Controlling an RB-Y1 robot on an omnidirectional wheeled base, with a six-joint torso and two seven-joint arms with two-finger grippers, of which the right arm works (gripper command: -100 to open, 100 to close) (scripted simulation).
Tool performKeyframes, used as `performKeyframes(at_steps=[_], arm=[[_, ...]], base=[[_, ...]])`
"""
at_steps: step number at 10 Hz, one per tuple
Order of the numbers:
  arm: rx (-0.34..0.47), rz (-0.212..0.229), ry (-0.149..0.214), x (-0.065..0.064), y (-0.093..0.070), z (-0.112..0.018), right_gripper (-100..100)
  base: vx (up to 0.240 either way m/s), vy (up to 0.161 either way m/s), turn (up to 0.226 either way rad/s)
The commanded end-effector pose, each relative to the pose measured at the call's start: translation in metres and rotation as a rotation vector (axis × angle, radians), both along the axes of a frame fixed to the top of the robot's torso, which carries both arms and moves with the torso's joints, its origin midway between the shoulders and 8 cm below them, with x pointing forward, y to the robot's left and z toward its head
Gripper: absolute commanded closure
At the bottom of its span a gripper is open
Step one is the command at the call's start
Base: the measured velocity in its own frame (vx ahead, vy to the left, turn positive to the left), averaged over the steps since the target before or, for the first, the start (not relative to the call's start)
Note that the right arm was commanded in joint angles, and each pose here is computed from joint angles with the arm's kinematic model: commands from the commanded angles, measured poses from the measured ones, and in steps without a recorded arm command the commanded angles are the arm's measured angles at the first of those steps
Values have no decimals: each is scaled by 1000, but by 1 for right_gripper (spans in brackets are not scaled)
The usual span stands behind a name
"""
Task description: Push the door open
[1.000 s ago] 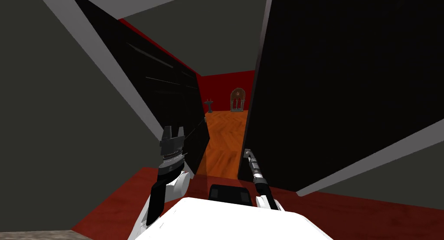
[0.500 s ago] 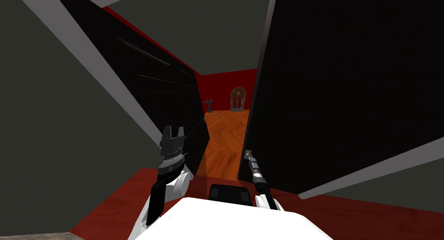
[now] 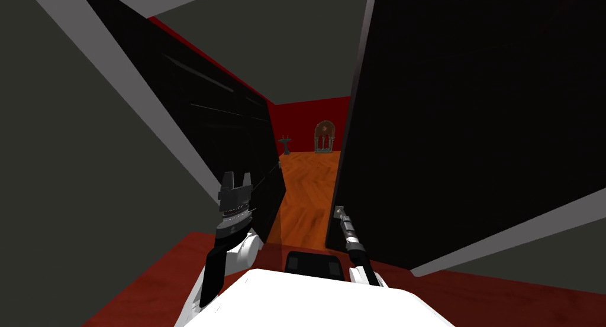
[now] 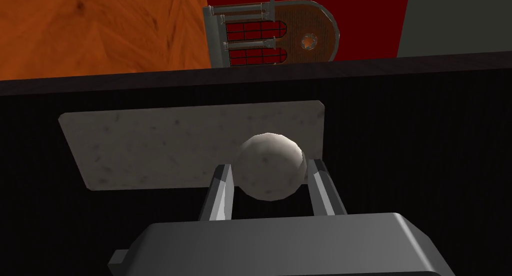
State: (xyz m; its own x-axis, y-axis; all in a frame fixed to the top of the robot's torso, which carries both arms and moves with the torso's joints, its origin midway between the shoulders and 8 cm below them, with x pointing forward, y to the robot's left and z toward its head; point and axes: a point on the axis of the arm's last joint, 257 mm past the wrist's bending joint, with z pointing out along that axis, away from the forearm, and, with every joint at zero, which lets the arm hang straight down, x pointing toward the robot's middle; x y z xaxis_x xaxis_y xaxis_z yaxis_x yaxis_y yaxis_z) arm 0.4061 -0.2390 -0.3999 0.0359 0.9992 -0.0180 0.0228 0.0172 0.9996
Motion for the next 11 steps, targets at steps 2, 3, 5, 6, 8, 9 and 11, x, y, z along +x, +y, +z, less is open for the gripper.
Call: performKeyframes(at_steps=[2, 3, 5, 6, 8, 9, 11], arm=[[-19, -26, -17, 2, -19, 7, 100], [-25, -37, -17, 2, -26, 7, 100], [-37, -62, -18, 3, -42, 8, 100], [-42, -77, -19, 3, -50, 9, 100], [-51, -108, -21, 3, -66, 10, 100], [-40, -107, -19, -5, -63, 9, -100], [-31, -117, -21, -8, -63, 9, -100]], base=[[173, 48, -40], [202, 29, -39], [215, 46, -54], [213, 37, -40], [191, 3, -133], [-33, 116, -147], [-192, 141, -34]])
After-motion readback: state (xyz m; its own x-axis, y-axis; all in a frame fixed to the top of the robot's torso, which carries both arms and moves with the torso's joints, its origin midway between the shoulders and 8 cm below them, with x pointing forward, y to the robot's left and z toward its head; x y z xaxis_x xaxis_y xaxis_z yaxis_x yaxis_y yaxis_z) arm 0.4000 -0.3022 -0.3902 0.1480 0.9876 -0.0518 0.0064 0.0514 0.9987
